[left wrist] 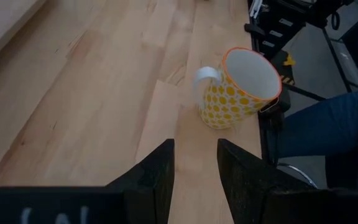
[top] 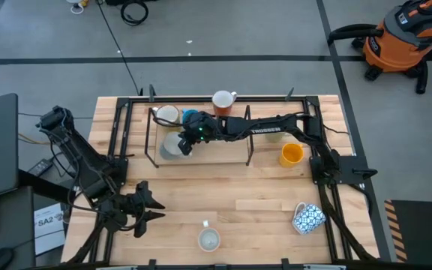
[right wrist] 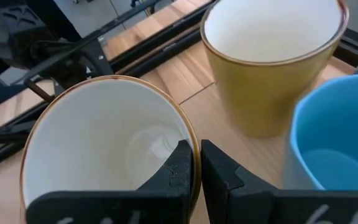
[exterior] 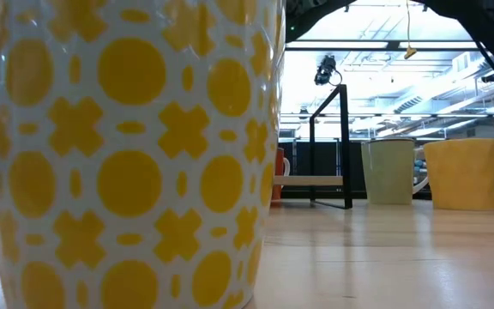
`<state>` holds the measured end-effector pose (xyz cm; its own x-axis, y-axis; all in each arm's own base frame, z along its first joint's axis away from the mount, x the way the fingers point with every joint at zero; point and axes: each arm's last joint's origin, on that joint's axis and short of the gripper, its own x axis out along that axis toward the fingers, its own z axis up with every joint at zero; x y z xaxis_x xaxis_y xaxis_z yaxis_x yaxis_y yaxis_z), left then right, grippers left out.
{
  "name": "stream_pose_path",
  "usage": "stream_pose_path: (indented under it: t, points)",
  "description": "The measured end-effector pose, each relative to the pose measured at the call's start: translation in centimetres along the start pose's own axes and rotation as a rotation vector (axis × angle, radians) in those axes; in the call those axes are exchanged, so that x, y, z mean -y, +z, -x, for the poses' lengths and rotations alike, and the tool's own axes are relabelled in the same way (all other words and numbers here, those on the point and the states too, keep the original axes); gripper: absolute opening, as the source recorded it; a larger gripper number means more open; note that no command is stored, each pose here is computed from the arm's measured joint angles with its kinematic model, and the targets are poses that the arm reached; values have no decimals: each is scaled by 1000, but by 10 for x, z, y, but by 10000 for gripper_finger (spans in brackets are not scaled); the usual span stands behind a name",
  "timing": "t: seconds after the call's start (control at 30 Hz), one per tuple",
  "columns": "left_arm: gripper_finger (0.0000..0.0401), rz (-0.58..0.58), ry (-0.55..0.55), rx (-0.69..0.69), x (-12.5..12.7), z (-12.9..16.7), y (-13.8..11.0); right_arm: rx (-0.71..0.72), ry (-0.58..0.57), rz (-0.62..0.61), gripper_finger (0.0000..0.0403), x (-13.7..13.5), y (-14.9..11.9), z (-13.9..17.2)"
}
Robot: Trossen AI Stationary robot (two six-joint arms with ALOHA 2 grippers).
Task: Place coffee mugs
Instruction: Put the light blue mug on the shelf
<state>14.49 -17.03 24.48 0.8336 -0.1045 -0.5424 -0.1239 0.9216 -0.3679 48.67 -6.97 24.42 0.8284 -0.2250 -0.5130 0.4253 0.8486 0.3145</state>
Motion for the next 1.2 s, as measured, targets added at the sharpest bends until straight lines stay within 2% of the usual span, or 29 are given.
stream_pose_path:
  t: [0.73,1.2]
  points:
    - [128,-8,0,0,0,0,0,-14,-13,25,43,3,-1,0]
    - [128,-7,-1,0,0,0,0,2,-15,-19,49,8,3,-1]
